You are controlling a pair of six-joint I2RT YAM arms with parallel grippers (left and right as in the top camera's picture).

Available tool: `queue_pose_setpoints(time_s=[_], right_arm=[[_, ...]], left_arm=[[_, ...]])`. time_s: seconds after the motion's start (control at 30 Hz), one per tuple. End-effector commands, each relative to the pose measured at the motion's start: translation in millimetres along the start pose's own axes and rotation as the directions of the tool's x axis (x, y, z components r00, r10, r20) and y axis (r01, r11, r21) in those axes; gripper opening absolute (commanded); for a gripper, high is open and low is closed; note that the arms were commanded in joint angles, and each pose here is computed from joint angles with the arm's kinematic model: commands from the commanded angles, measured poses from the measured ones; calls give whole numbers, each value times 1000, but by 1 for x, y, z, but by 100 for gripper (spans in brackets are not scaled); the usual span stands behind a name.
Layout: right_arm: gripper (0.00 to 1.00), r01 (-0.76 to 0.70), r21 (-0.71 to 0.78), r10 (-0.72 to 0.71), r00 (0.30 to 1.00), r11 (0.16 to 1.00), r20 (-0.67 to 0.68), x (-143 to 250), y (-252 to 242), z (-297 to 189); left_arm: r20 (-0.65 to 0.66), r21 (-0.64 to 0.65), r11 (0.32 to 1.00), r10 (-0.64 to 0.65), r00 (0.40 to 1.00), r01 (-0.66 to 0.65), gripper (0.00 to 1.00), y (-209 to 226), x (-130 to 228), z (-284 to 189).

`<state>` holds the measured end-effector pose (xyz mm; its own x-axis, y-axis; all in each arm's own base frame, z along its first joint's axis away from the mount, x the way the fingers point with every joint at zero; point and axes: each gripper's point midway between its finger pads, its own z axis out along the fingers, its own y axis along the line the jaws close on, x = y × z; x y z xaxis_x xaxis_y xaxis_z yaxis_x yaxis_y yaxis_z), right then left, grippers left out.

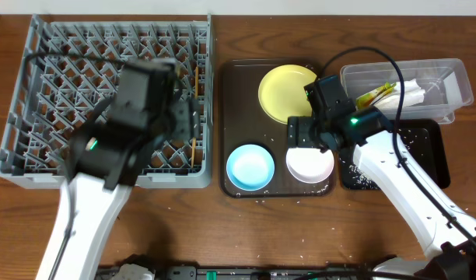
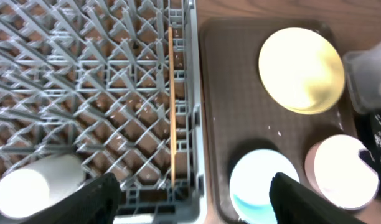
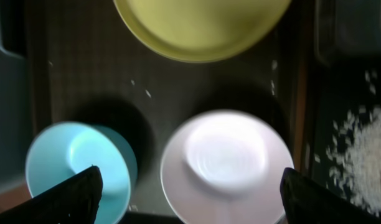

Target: Sort waste into correct bins and load items into the dishwasher

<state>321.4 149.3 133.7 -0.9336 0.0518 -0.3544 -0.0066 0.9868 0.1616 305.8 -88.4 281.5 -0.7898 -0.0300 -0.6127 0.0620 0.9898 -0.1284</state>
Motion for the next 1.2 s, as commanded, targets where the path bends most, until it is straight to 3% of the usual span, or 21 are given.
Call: queue_pose_setpoints(time_s=[0.0,0.07,0.17,0.33,0.47,0.5,0.57,0.6,0.67,0.7,0.73,1.0,1.17], right_arm=[[92,66,-20,-65,997,998,47,-10,8,-1],[99,68,-34,-65,995,997,80,-18,12,-2],[99,72,-65,-63,990,995,122,-28,20,-3],[87,90,-85,-79,990,992,120,-27,30,1],[88,98,-99,-95,995,990,32,-5,31,4],[86,98,-120,-97,995,988,11,0,34,4],[64,94,-151,-99,995,984,-26,8,38,3],[62,94,-150,-99,995,984,-31,9,37,3],[64,92,-147,-99,994,985,-37,10,37,3],[77,88,-145,-95,995,986,-42,11,36,3],[80,84,-138,-91,995,987,-47,12,35,3],[73,-137,-88,135,990,987,-30,-9,-16,-8],[82,-324,-85,331,941,942,73,-30,-82,-48]], left_arm=[[52,25,1000,0,999,-1,81,2,5,-38],[55,26,1000,0,999,-1,81,4,13,-49],[58,26,1000,0,998,-1,86,7,21,-61],[65,29,1000,-1,998,-1,88,9,26,-69],[63,28,1000,-1,998,-1,88,9,26,-68],[63,28,1000,-1,998,-1,89,9,26,-68],[60,27,1000,-1,998,-1,89,9,26,-67],[60,27,1000,-1,998,-1,94,9,26,-67],[58,29,1000,-1,998,-1,95,9,26,-67],[53,43,999,-1,999,-2,95,6,27,-67],[47,71,997,0,999,-3,95,2,28,-67],[-24,391,917,91,996,-75,97,-61,23,-48],[-23,423,903,97,995,-79,93,-72,10,-29]])
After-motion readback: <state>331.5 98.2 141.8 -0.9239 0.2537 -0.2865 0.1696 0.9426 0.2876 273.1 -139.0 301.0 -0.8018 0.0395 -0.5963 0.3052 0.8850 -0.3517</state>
